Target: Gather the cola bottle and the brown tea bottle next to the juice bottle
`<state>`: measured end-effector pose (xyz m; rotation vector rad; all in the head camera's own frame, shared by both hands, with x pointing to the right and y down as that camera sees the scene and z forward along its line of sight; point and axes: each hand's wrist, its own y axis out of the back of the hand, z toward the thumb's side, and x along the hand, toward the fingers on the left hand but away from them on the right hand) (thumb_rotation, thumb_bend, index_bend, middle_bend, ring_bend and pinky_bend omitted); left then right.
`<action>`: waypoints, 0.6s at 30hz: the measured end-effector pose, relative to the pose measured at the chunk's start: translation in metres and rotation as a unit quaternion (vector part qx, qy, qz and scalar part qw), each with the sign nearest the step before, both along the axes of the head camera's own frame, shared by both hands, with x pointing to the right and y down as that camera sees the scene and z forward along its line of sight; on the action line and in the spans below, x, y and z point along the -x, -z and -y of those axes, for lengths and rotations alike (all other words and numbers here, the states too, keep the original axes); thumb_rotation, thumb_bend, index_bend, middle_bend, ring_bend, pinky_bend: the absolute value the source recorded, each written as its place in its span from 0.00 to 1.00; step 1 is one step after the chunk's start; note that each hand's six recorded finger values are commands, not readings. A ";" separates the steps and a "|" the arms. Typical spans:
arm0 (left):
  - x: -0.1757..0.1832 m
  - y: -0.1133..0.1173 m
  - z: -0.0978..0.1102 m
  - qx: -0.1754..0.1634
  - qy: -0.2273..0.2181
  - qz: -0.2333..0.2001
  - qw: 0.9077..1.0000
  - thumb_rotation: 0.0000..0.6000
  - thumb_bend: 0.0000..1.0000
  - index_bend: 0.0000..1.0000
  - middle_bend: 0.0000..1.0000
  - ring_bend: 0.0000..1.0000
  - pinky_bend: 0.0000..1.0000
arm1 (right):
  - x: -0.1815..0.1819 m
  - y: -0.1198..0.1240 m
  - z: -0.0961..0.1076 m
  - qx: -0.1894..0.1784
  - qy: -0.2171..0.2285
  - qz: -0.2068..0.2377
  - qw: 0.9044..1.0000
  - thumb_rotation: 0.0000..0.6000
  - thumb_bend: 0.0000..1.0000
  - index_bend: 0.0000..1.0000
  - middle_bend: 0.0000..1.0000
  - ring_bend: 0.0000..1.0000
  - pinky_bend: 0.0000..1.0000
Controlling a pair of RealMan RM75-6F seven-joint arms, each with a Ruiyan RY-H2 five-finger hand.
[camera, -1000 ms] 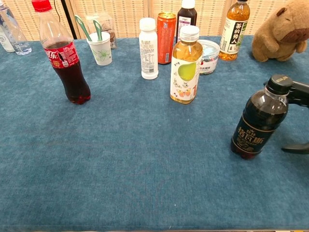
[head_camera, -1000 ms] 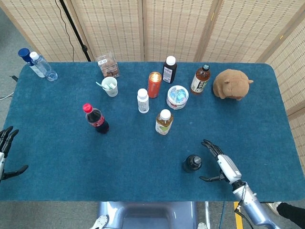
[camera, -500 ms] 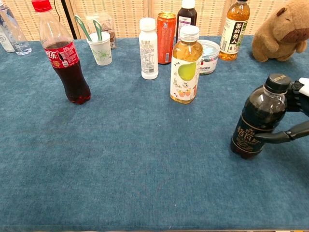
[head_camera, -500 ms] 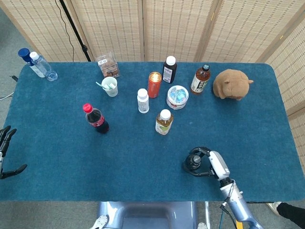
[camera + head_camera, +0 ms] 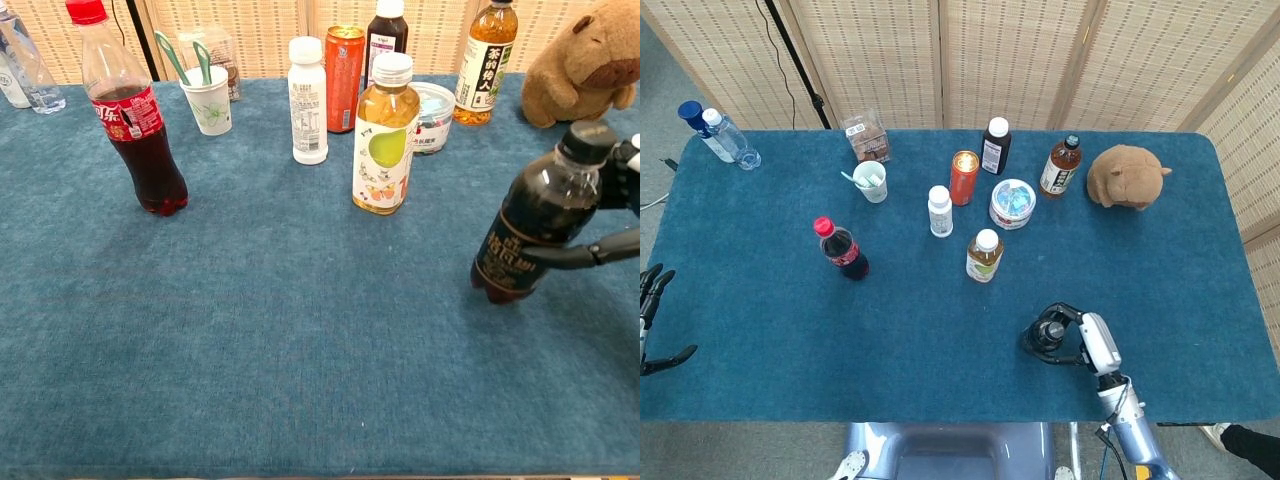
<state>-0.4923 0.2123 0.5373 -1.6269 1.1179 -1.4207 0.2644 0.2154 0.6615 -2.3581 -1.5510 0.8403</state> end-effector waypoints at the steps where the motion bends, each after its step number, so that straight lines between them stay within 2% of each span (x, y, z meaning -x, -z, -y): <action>1: 0.000 0.000 0.000 0.000 0.000 0.000 1.000 1.00 0.00 0.00 0.00 0.00 0.00 | 0.000 0.001 0.003 -0.004 -0.001 0.000 1.000 1.00 0.51 0.62 0.64 0.52 0.53; 7: 0.000 0.000 -0.001 0.001 -0.001 0.000 1.000 1.00 0.00 0.00 0.00 0.00 0.00 | 0.004 0.006 0.042 -0.039 0.003 -0.017 0.999 1.00 0.52 0.62 0.64 0.52 0.53; 10: 0.001 0.001 0.001 -0.002 0.003 0.002 1.000 1.00 0.00 0.00 0.00 0.00 0.00 | 0.002 0.004 0.064 -0.054 0.011 -0.040 0.998 1.00 0.52 0.62 0.64 0.52 0.53; 18: 0.002 -0.001 0.002 -0.001 0.007 0.004 1.000 1.00 0.00 0.00 0.00 0.00 0.00 | -0.017 -0.017 0.101 -0.034 -0.015 -0.090 0.995 1.00 0.52 0.62 0.64 0.51 0.53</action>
